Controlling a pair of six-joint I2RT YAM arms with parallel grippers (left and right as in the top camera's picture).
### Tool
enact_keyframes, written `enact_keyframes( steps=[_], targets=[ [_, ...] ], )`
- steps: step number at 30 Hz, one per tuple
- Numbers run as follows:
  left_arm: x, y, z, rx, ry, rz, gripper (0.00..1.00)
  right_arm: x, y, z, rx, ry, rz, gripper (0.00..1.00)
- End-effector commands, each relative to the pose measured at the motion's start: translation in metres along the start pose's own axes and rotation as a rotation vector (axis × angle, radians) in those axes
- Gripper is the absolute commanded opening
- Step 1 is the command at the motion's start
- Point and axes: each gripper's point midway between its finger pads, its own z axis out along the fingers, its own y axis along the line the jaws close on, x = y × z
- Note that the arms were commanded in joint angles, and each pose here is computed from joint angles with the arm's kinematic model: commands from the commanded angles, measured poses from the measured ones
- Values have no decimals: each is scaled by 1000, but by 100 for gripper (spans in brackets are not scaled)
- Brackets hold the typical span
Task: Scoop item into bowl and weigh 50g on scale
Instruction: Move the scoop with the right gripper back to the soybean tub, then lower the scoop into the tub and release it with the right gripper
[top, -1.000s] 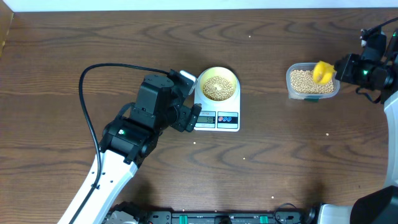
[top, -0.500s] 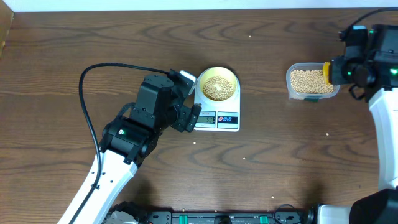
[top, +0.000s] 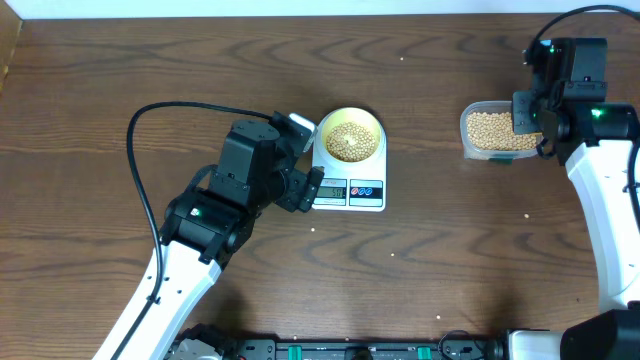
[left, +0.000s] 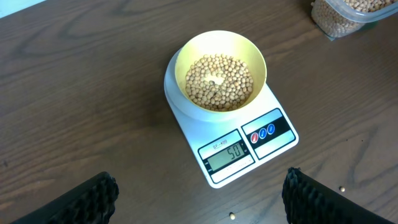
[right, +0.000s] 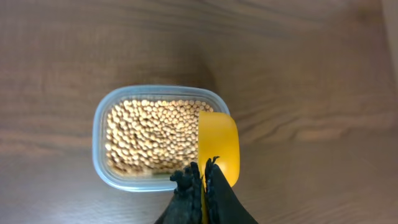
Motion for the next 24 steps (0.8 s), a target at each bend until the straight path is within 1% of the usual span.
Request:
enact_keyframes(
  steps=[1, 2, 4, 6, 10, 14, 18, 19, 20, 22, 24],
  targets=[
    [1, -1, 1, 8, 2, 1, 87, 0, -6, -2, 2, -5, 371, 1],
    [1, -1, 1, 8, 2, 1, 87, 0, -2, 1, -29, 4, 426, 1],
    [1, -1, 1, 8, 2, 1, 86, 2, 5, 7, -67, 28, 478, 1],
    [1, -1, 1, 8, 2, 1, 87, 6, 8, 17, -67, 55, 516, 1],
    [1, -1, 1, 8, 2, 1, 87, 9, 12, 35, -61, 81, 548, 1],
    [1, -1, 1, 8, 2, 1, 87, 18, 16, 54, -53, 127, 544, 1],
    [1, -1, 1, 8, 3, 1, 87, 22, 17, 59, -50, 143, 540, 1],
    [1, -1, 1, 8, 3, 1, 86, 22, 17, 59, -50, 143, 535, 3],
    [1, -1, 1, 8, 2, 1, 86, 22, 17, 59, -45, 145, 535, 7],
    [1, -1, 1, 8, 2, 1, 86, 26, 16, 59, -37, 159, 520, 22],
    [1, -1, 1, 8, 2, 1, 87, 32, 16, 58, -34, 181, 501, 41]
  ],
)
